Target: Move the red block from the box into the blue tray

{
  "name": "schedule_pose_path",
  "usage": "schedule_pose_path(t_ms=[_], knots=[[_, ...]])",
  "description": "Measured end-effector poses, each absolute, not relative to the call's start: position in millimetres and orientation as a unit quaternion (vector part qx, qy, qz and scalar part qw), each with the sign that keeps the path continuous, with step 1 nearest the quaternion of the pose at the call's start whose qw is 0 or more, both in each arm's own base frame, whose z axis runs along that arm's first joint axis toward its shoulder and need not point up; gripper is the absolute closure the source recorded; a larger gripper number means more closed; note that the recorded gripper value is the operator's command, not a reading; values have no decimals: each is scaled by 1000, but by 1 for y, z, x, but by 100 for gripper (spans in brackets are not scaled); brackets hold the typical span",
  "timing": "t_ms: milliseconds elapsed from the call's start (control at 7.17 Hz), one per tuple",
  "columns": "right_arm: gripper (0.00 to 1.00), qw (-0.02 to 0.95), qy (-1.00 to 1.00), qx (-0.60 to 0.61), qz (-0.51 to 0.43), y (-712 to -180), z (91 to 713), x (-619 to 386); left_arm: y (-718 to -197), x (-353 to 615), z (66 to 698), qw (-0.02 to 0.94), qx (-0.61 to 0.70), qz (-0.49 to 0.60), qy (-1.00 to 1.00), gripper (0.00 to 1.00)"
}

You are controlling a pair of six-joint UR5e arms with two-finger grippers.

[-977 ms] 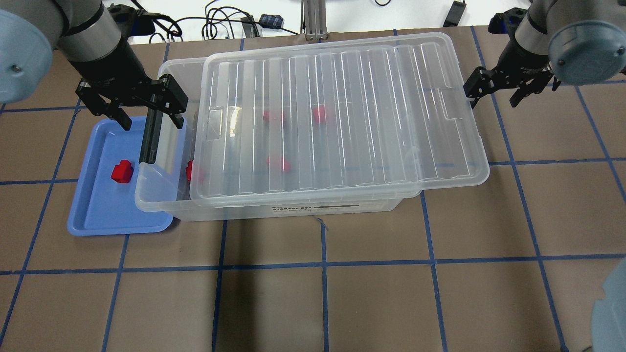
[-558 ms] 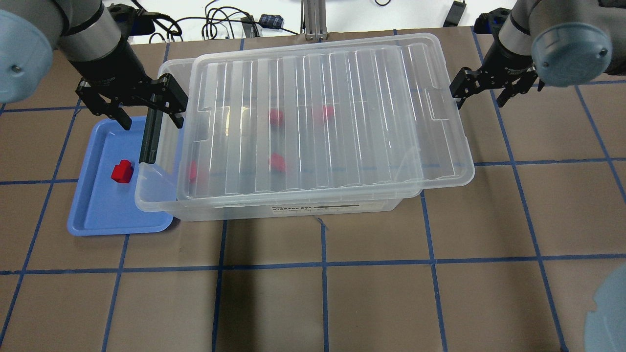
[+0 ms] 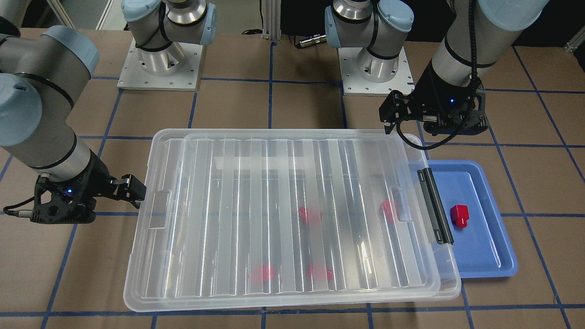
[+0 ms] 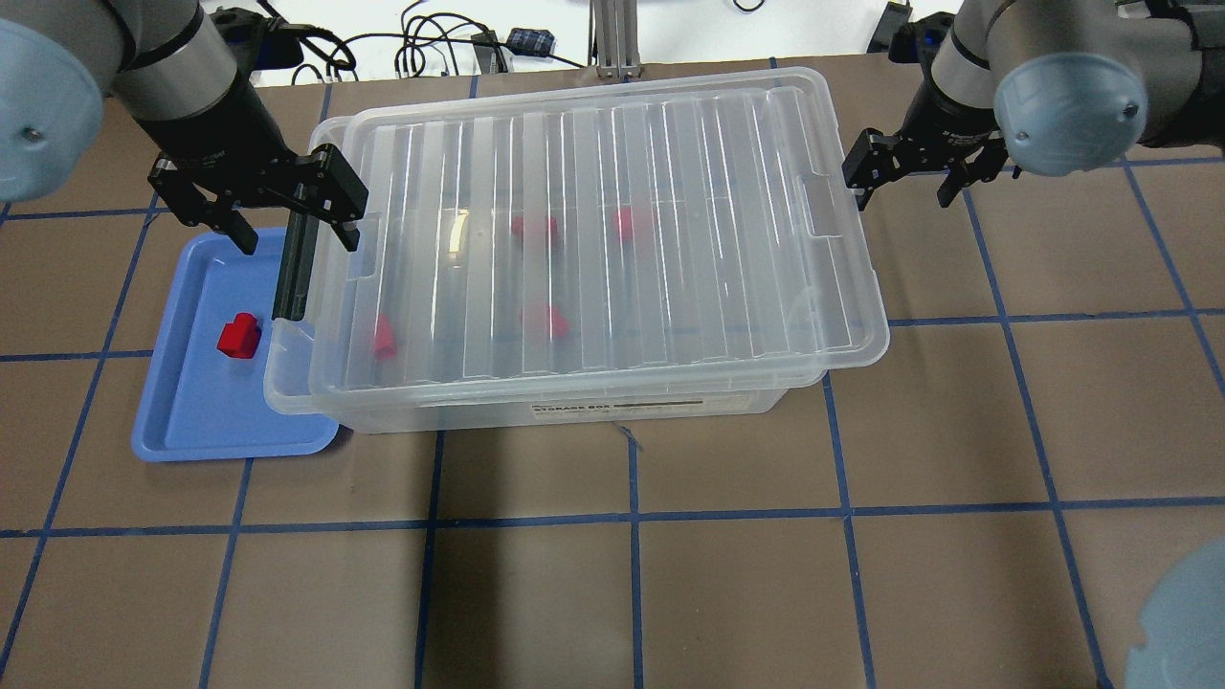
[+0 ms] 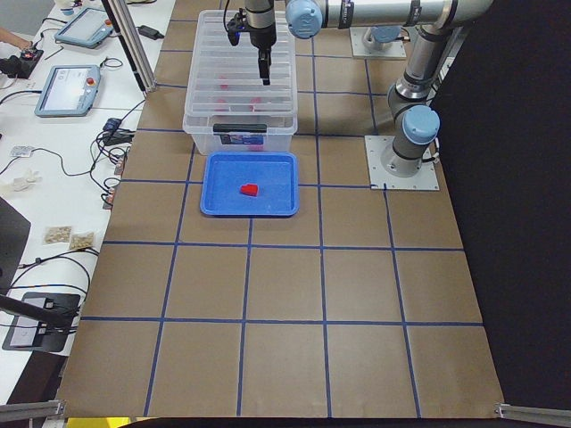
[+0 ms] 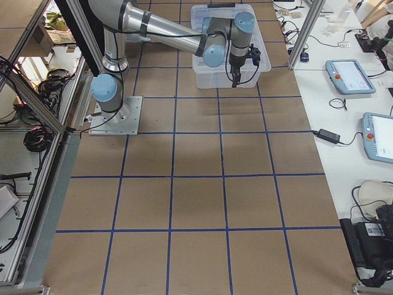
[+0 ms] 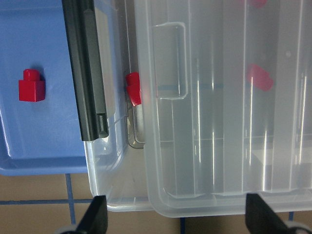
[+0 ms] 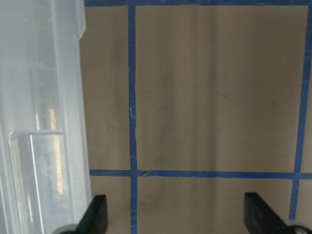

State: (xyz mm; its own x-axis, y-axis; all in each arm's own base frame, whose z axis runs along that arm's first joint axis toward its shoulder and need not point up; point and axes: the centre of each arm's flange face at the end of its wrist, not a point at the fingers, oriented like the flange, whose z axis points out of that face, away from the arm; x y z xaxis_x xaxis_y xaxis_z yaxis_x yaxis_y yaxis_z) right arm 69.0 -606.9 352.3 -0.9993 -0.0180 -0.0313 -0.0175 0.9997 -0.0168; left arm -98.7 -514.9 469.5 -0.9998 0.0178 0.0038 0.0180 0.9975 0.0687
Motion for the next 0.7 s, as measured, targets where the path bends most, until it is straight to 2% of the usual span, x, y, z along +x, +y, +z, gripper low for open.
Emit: schedule_pose_path(t_ms=[419, 698], knots=[[0, 14, 1000, -7, -13, -608, 356, 72, -515, -99, 470, 2, -9, -34, -999, 0], [0, 7, 999, -9, -36, -606, 383, 70, -515, -99, 469, 1, -9, -35, -999, 0]])
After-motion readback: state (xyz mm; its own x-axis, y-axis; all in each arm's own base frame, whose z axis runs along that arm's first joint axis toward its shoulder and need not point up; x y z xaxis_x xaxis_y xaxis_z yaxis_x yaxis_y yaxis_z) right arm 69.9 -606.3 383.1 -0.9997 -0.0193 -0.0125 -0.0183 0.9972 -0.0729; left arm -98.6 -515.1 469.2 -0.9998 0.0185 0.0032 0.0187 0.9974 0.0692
